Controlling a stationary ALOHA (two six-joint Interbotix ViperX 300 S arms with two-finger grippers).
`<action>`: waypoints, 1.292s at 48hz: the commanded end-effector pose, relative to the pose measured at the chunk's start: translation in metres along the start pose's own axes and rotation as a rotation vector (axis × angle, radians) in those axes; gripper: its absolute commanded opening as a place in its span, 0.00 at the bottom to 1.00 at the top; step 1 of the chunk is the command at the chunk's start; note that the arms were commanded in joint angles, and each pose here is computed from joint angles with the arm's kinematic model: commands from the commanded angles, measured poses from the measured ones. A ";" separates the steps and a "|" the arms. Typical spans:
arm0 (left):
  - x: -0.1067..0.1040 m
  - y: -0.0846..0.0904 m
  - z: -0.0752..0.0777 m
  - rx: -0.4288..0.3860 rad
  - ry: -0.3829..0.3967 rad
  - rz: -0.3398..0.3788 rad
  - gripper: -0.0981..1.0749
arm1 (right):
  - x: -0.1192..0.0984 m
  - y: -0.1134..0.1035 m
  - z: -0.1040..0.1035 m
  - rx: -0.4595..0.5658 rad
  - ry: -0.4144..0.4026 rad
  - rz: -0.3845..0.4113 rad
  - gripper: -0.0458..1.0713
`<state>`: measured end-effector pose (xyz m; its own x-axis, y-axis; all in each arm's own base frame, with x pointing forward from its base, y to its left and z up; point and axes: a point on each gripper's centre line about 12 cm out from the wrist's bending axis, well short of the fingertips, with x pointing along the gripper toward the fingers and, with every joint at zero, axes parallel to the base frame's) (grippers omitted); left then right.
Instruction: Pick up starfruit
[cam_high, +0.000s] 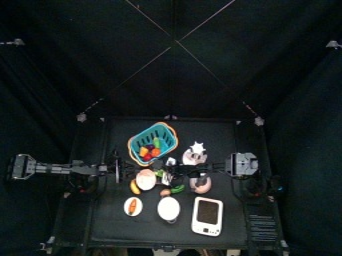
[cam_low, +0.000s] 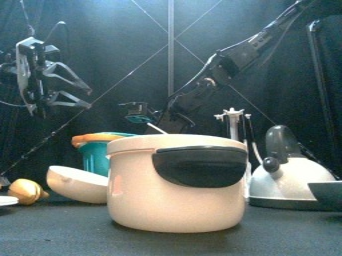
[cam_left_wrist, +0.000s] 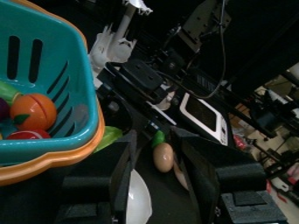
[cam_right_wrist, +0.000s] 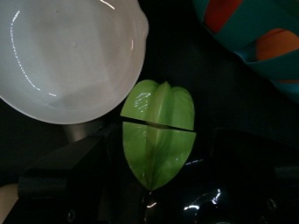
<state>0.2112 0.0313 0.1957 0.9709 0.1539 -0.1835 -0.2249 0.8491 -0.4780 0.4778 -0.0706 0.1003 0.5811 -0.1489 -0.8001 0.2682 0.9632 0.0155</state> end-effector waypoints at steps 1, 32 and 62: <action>0.002 -0.002 0.004 0.001 -0.010 -0.004 0.74 | -0.009 0.000 0.013 0.000 -0.034 0.001 0.96; 0.002 -0.001 0.003 0.000 -0.009 -0.002 0.74 | -0.015 0.000 0.016 -0.002 -0.044 0.002 0.69; 0.001 -0.001 0.003 0.001 -0.009 -0.003 0.74 | -0.056 0.014 0.021 -0.026 -0.088 0.024 0.63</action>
<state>0.2106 0.0309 0.1946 0.9706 0.1523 -0.1865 -0.2250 0.8492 -0.4777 0.4632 -0.0526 0.1337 0.6066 -0.1394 -0.7827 0.2331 0.9724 0.0075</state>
